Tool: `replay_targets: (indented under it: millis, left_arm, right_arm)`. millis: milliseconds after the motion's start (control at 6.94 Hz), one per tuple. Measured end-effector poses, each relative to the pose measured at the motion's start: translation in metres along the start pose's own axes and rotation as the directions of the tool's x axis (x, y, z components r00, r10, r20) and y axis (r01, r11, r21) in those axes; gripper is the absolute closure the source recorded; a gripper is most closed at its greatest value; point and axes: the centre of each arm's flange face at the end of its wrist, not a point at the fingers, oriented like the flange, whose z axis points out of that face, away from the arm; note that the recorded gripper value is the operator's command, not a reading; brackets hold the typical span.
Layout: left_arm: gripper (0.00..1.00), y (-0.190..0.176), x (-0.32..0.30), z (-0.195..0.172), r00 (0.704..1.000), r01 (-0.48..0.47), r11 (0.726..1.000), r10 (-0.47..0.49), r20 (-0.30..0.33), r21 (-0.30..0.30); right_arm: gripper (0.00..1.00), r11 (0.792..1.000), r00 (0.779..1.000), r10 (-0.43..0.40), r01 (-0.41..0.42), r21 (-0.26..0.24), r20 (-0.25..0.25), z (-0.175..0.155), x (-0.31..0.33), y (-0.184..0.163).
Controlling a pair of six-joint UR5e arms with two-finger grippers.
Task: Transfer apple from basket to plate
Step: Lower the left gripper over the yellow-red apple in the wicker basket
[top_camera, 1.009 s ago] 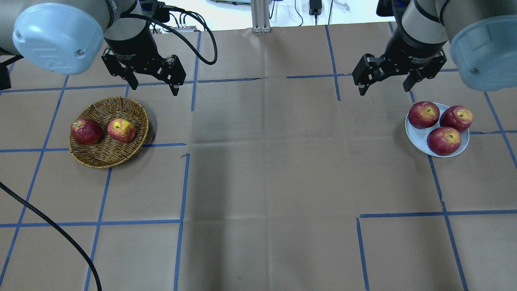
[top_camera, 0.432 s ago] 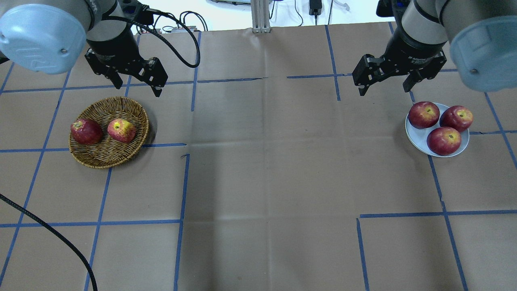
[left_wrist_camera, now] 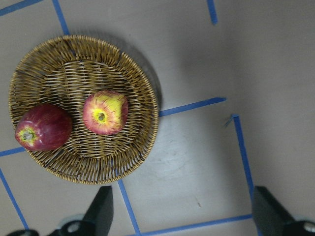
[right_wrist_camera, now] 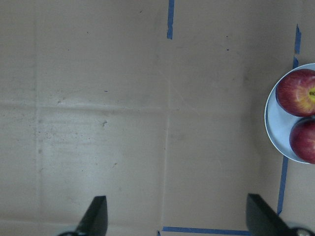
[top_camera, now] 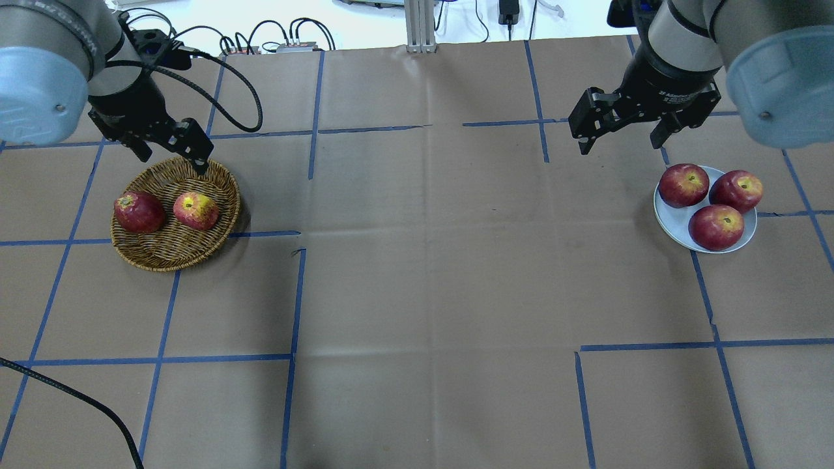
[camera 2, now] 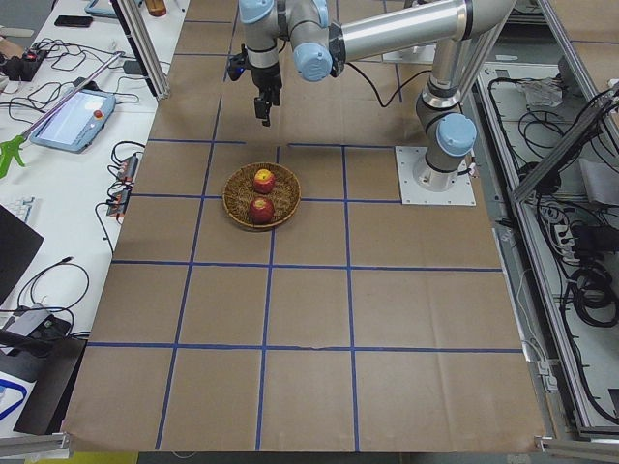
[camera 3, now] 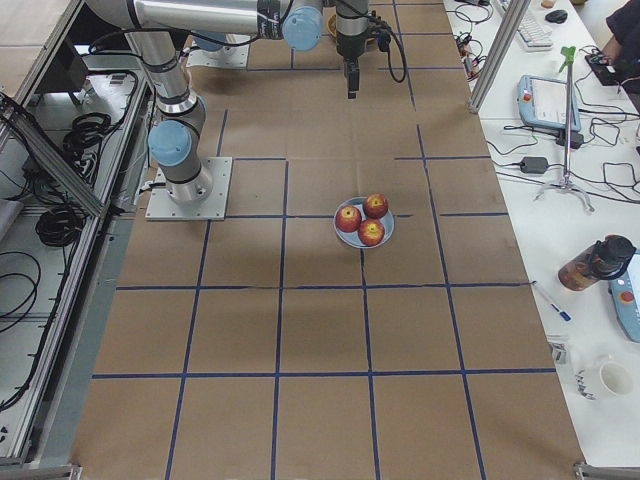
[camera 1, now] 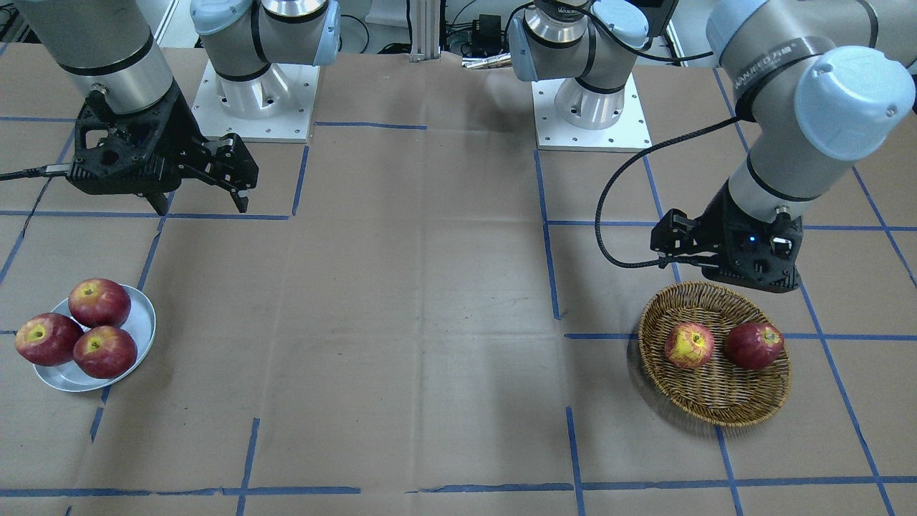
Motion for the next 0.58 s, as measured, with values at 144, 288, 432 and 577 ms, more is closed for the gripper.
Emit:
replay_targets:
  millis: [144, 288, 432, 577]
  left_arm:
    - [0.01, 0.006, -0.014, 0.029, 1.0, -0.005, 0.999, 0.004, 0.024, 0.046]
    - [0.01, 0.011, -0.02, 0.055, 0.999, -0.006, 0.997, 0.002, 0.045, 0.082]
    - [0.01, 0.011, -0.026, 0.08, 0.999, 0.001, 0.996, -0.005, 0.044, 0.084]
    - [0.01, 0.01, -0.036, 0.102, 0.999, 0.016, 0.997, -0.018, 0.036, 0.069]
  right_arm:
    - [0.0, 1.0, 1.0, 0.0, 0.0, 0.0, 0.0, 0.0, 0.0, 0.0]
    - [0.0, 1.0, 1.0, 0.0, 0.0, 0.0, 0.0, 0.0, 0.0, 0.0]
    - [0.0, 1.0, 1.0, 0.001, -0.001, 0.0, 0.0, 0.0, 0.0, 0.0]
    - [0.0, 1.0, 1.0, 0.0, 0.0, 0.0, 0.0, 0.0, 0.0, 0.0]
